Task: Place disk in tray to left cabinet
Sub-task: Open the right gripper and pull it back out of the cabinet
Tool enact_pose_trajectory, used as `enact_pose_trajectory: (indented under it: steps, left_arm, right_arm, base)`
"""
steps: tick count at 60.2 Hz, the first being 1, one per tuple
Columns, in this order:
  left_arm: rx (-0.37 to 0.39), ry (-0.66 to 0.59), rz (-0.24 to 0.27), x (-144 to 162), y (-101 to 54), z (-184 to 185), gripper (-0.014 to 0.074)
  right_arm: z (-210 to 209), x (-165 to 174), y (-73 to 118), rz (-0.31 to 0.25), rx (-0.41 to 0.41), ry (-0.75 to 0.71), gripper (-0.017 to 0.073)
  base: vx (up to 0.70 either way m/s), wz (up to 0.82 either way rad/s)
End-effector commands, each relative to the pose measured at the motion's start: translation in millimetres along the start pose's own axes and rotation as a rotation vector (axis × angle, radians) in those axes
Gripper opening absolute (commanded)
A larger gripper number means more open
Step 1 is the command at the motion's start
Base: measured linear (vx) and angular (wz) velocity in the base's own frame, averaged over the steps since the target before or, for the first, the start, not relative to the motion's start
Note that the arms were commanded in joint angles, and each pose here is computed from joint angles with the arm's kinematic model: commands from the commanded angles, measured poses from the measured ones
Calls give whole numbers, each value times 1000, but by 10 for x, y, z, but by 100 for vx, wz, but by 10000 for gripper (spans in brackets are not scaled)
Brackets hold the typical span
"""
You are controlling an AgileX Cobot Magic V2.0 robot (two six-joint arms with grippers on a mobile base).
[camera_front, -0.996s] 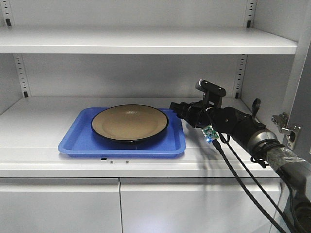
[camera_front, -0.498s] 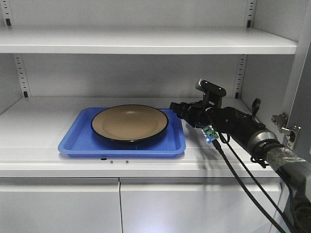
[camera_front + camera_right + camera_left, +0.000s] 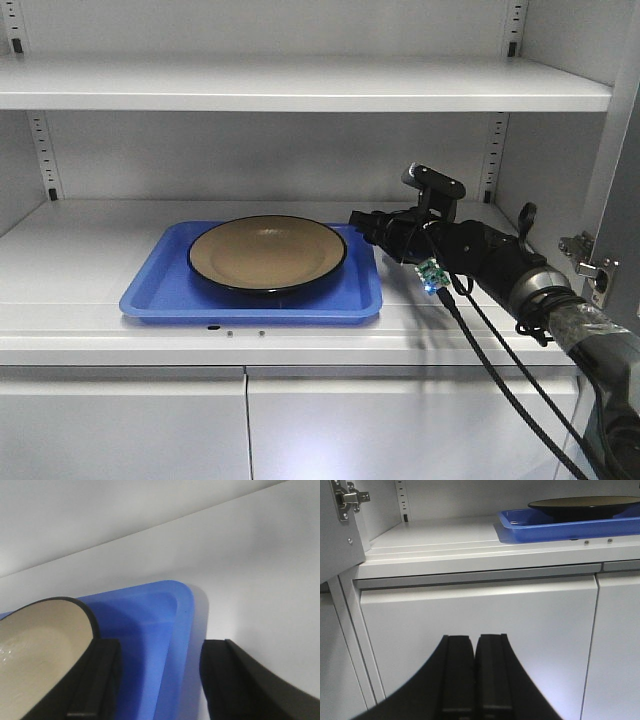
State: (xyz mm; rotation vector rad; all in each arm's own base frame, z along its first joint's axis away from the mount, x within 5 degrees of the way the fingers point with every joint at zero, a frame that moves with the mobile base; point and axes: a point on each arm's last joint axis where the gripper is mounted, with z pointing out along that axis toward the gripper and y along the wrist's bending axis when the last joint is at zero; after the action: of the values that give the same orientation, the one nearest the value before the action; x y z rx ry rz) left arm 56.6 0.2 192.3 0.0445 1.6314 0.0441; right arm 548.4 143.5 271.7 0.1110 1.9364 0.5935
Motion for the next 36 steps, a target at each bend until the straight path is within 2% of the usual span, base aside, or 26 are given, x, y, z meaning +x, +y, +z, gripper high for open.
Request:
enact_pose_trajectory:
  steps: [1, 15, 21, 27, 30, 36]
  left_arm:
    - [0, -72, -3, 18, -4, 1, -5]
    - [0, -72, -3, 18, -4, 1, -5]
    - [0, -72, -3, 18, -4, 1, -5]
    - [0, -72, -3, 18, -4, 1, -5]
    - [0, -72, -3, 18, -4, 1, -5]
    - [0, -72, -3, 18, -4, 1, -5]
  right_arm:
    - [-336, -512, 244, -20, -48, -183, 432]
    - [-349, -528, 246, -29, -46, -188, 432]
    - [-412, -577, 283, -149, -32, -187, 432]
    - [-503, -646, 342, -224, -35, -184, 430]
    - [-561, -694, 377, -247, -38, -192, 426]
    - [-689, -775, 458, -255, -52, -180, 404]
  base:
    - [0, 0]
    - [0, 0]
    - [0, 0]
    - [0, 0]
    - [0, 0]
    - [0, 0]
